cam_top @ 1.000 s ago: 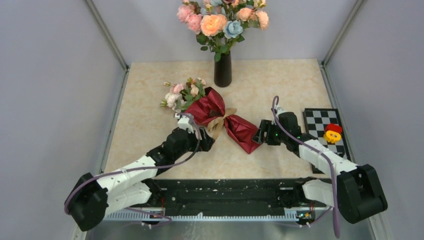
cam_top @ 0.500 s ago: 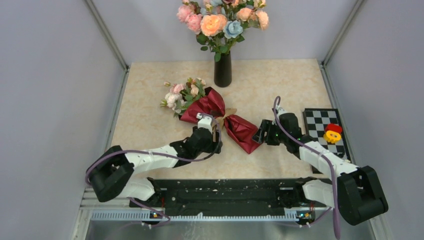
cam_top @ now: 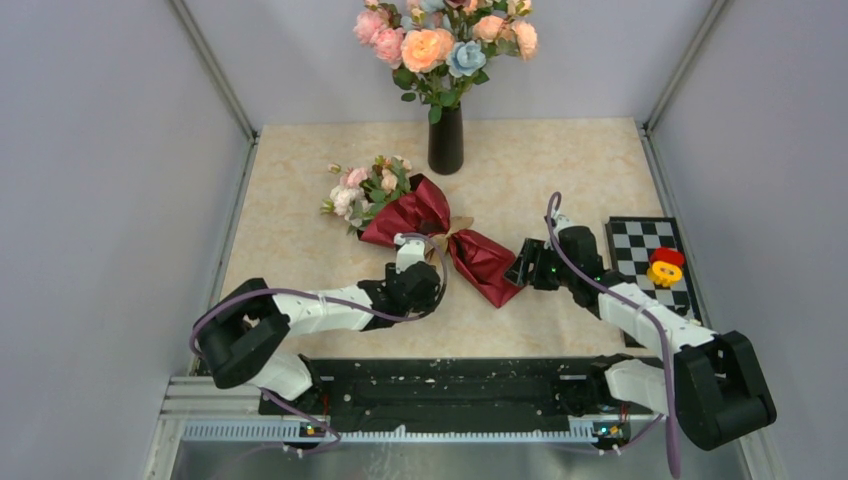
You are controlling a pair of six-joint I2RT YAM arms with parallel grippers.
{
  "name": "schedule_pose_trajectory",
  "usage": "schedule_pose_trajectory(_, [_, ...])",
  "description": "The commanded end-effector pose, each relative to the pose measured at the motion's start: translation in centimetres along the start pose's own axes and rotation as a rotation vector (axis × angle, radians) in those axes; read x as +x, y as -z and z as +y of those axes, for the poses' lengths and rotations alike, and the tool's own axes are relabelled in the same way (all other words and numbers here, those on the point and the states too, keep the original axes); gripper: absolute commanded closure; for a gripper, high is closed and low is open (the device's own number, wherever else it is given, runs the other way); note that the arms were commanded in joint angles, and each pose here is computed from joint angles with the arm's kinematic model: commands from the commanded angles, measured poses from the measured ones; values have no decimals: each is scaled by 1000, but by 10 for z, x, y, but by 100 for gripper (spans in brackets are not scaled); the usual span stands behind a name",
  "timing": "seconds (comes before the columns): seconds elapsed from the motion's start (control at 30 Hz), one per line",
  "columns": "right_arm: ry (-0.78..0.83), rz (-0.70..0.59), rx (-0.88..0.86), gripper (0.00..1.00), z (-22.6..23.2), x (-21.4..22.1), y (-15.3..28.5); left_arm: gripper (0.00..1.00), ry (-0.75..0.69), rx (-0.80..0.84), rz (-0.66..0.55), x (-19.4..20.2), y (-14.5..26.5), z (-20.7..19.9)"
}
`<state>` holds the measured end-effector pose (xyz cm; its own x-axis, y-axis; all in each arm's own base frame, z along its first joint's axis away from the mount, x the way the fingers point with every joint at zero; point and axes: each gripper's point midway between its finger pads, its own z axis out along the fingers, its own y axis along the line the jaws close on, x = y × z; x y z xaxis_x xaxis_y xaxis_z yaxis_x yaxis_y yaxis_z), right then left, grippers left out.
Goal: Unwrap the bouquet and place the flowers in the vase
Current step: Untie the ribbon from the wrapping paper.
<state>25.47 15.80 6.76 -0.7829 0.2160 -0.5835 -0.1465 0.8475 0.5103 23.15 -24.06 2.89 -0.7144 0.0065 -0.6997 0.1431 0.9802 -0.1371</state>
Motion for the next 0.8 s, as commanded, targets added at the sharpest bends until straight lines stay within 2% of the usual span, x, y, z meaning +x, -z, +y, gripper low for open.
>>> schedule_pose_trajectory(0.0, [7, -40, -26, 39, 6, -11, -2, 37, 62, -21, -24, -10, 1, -4])
schedule_pose_trajectory(0.23, [6, -35, -13, 40, 4, -9, -2, 43, 79, -14, 6, -7, 3, -8])
schedule_pose_trajectory(0.4, [7, -38, -8, 40, 3, -10, -2, 52, 85, -21, 9, -6, 3, -6])
schedule_pose_trajectory(0.77, [7, -36, -2, 40, 2, -10, -2, 58, 79, -52, 35, 0, -1, -4])
